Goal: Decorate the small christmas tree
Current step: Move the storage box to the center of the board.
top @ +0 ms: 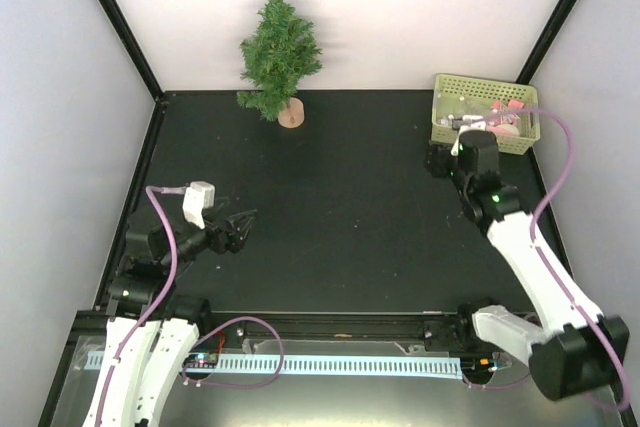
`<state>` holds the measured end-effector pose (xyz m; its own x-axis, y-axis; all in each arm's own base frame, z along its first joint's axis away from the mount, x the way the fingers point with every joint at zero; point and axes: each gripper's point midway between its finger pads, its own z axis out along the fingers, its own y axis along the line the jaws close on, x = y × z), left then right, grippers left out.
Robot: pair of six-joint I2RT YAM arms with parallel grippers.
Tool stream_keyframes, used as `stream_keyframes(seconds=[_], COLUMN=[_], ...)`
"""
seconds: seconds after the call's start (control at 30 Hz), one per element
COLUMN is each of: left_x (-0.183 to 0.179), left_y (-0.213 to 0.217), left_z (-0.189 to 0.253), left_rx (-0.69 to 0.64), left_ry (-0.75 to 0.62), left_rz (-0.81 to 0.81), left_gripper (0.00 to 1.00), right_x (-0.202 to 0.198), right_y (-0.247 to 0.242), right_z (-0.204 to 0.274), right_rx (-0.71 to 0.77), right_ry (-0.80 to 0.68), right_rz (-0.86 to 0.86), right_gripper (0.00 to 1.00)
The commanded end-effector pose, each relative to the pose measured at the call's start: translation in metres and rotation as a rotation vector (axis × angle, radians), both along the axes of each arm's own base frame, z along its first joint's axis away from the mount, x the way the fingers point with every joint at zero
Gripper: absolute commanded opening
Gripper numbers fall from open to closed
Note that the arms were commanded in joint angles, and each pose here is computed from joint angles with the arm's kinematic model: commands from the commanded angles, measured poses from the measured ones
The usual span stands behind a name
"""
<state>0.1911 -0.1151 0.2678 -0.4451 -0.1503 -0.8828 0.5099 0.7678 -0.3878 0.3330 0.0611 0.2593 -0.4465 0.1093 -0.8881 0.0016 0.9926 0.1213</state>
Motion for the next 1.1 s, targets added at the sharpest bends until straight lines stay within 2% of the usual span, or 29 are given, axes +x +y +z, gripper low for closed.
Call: stream_keyframes(seconds=[0.0,0.07,0.2,0.47,0.57,0.73,0.9,1.0,1.07], left_x=[0.002,0.002,0.001,0.0,0.001,0.003,0.004,0.005,0.004], left_y=[-0.003,-0.003,-0.002,-0.001,0.0,0.0,0.001,0.0,-0.001], left_z=[0.004,0.005,0.004,0.005,0.004,0.002,0.0,0.0,0.0], left_rx=[0.005,0.004,0.009,0.007,0.009,0.01,0.012,0.011,0.01], left_ry=[-0.037,-0.04,-0.044,-0.052,-0.05,-0.041,-0.028,-0.028,-0.032], left_rz=[-0.023,-0.022,-0.018,-0.01,-0.004,0.0,0.004,0.0,-0.005], left_gripper=[0.98,0.97,0.97,0.94,0.94,0.92,0.91,0.91,0.91], right_x=[0.055,0.081,0.124,0.197,0.217,0.242,0.245,0.236,0.225], right_y=[-0.024,-0.024,-0.024,-0.036,-0.039,-0.032,-0.022,-0.01,0.003], right_z=[0.018,-0.001,-0.022,-0.072,-0.096,-0.138,-0.155,-0.155,-0.158], right_rx=[-0.158,-0.168,-0.166,-0.127,-0.134,-0.132,-0.114,-0.074,-0.031], right_ry=[-0.051,0.008,0.068,0.209,0.268,0.349,0.395,0.393,0.405], right_rz=[-0.094,-0.104,-0.104,-0.073,-0.055,0.028,0.094,0.156,0.219], right_gripper=[0.75,0.62,0.48,0.48,0.53,0.53,0.44,0.36,0.35])
